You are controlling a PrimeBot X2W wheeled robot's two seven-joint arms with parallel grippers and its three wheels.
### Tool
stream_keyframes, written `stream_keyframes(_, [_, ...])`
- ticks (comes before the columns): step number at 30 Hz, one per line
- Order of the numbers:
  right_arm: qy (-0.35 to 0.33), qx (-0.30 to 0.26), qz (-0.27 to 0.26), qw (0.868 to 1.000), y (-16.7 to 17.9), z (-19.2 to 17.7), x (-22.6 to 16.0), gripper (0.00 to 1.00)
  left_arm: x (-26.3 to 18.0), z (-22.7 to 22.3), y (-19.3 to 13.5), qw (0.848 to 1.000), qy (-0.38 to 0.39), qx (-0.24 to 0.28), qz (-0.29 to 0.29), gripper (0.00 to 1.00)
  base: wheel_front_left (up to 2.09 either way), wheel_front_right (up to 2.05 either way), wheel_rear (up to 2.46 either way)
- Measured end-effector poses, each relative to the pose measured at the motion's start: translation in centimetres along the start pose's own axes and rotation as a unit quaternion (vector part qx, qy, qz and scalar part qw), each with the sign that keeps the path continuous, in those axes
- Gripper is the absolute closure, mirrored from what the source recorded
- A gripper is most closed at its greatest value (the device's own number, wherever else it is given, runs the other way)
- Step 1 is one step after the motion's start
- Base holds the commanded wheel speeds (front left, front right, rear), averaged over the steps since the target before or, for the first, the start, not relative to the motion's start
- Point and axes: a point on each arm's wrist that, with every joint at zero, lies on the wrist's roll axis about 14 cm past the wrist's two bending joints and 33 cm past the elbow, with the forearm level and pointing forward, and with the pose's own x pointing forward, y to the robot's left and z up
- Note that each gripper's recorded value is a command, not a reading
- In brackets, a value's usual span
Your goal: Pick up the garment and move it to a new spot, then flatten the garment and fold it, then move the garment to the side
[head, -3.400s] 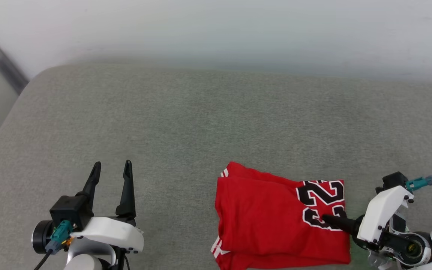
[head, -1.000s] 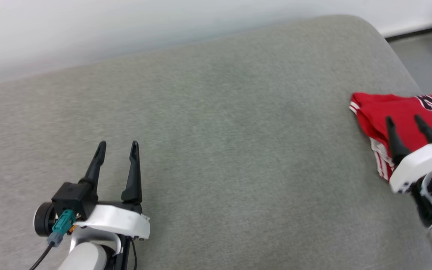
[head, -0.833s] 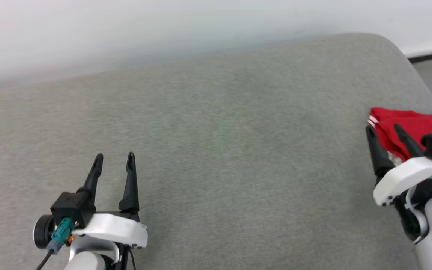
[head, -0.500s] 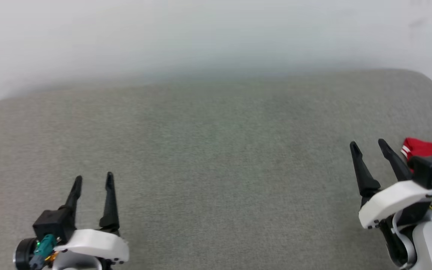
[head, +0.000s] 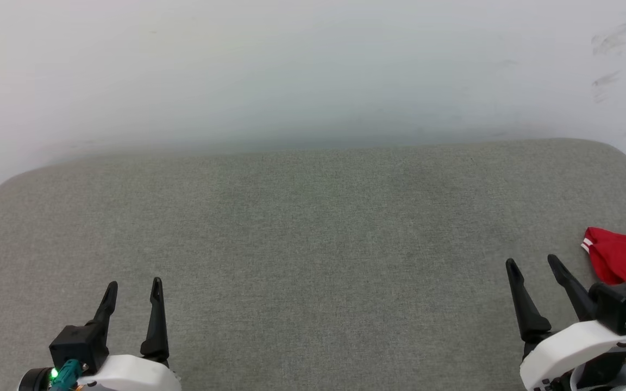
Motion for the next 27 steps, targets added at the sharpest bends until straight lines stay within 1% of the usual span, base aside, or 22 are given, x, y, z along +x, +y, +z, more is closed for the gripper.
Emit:
stream_keyframes(6, [0.001, 0.001, -0.004, 1.000, 0.1, -0.1, -0.8, 0.00, 0.1, -0.3, -0.3, 1.000, 0.008, 0.001, -0.005, 0.00, 0.00, 0.00, 0.00])
stream_keyframes(23, [0.000, 0.000, -0.002, 1.000, 0.4, -0.1, -0.8, 0.00, 0.0, -1.1, -0.1, 1.000, 0.022, -0.006, -0.005, 0.00, 0.00, 0.00, 0.00])
stream_keyframes(24, [0.005, 0.001, -0.003, 1.000, 0.3, -0.5, -0.9, 1.00, -0.1, -1.4, -0.1, 1.000, 0.027, -0.008, -0.003, 1.00, 0.00, 0.00, 0.00])
stream_keyframes(27, [0.028, 0.010, -0.006, 1.000, 0.2, -1.9, -1.2, 1.00, -0.8, -2.9, -0.4, 0.999, 0.051, -0.018, 0.001, 1.00, 0.00, 0.00, 0.00])
